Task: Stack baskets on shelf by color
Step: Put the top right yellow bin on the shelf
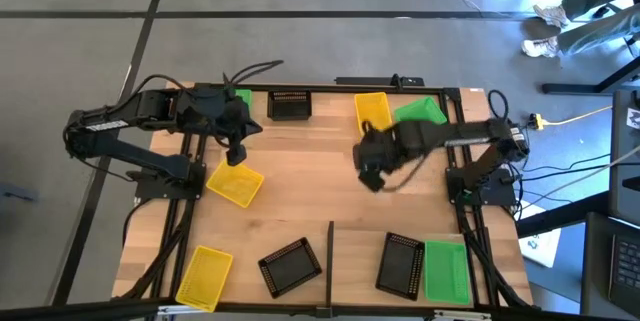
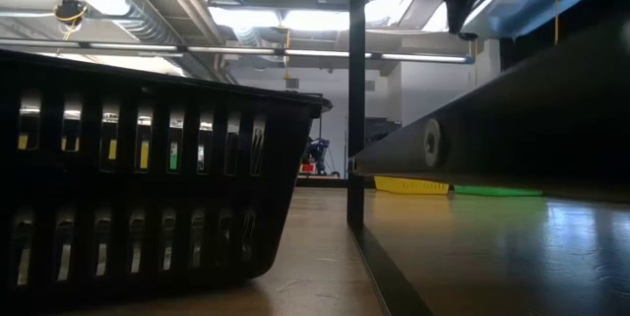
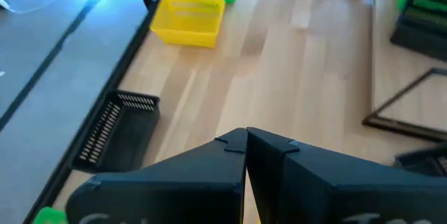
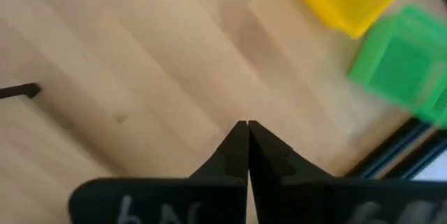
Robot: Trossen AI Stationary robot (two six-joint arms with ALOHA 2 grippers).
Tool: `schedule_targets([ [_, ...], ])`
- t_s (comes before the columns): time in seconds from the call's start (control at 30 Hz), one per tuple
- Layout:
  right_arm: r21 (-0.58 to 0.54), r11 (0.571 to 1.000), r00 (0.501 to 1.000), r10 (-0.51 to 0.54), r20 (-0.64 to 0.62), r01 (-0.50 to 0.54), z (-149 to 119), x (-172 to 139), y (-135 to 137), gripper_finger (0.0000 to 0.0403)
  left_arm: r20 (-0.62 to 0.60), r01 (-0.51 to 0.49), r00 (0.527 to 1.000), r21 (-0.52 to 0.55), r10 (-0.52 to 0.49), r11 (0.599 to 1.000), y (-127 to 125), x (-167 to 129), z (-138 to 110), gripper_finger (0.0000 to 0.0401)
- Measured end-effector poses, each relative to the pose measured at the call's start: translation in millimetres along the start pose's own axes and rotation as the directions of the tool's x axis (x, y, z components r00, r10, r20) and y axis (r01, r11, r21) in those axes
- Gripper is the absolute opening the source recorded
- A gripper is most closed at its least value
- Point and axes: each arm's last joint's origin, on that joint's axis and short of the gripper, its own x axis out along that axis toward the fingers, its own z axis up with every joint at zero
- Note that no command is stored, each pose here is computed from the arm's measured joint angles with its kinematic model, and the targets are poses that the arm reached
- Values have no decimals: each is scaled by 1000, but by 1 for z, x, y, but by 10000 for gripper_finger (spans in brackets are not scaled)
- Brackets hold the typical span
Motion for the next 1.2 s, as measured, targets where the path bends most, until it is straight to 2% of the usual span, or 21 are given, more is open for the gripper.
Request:
schedule_targets([
  [0.17,-110,987,993,111,-40,-115,39,21,-34,0,50,-39,998,-85,43,996,6,2,6,0],
  [0.4,-89,955,957,275,-96,-284,72,61,-84,3,57,-94,993,-182,106,979,19,3,7,0],
  [0.53,-24,958,957,286,-58,-287,82,78,-103,18,53,-119,990,-226,134,967,25,4,7,0],
  [0.8,7,961,960,277,-36,-277,87,114,-124,81,48,-144,985,-288,164,947,31,4,7,0],
  [0.9,-17,963,963,269,-8,-269,88,127,-126,98,46,-150,984,-292,170,945,33,5,7,0],
  [1.03,-45,967,964,254,79,-251,91,141,-124,101,43,-163,982,-300,184,940,36,5,7,0],
  [1.2,-168,956,960,258,106,-238,89,156,-122,102,40,-178,979,-310,200,934,39,5,7,0],
])
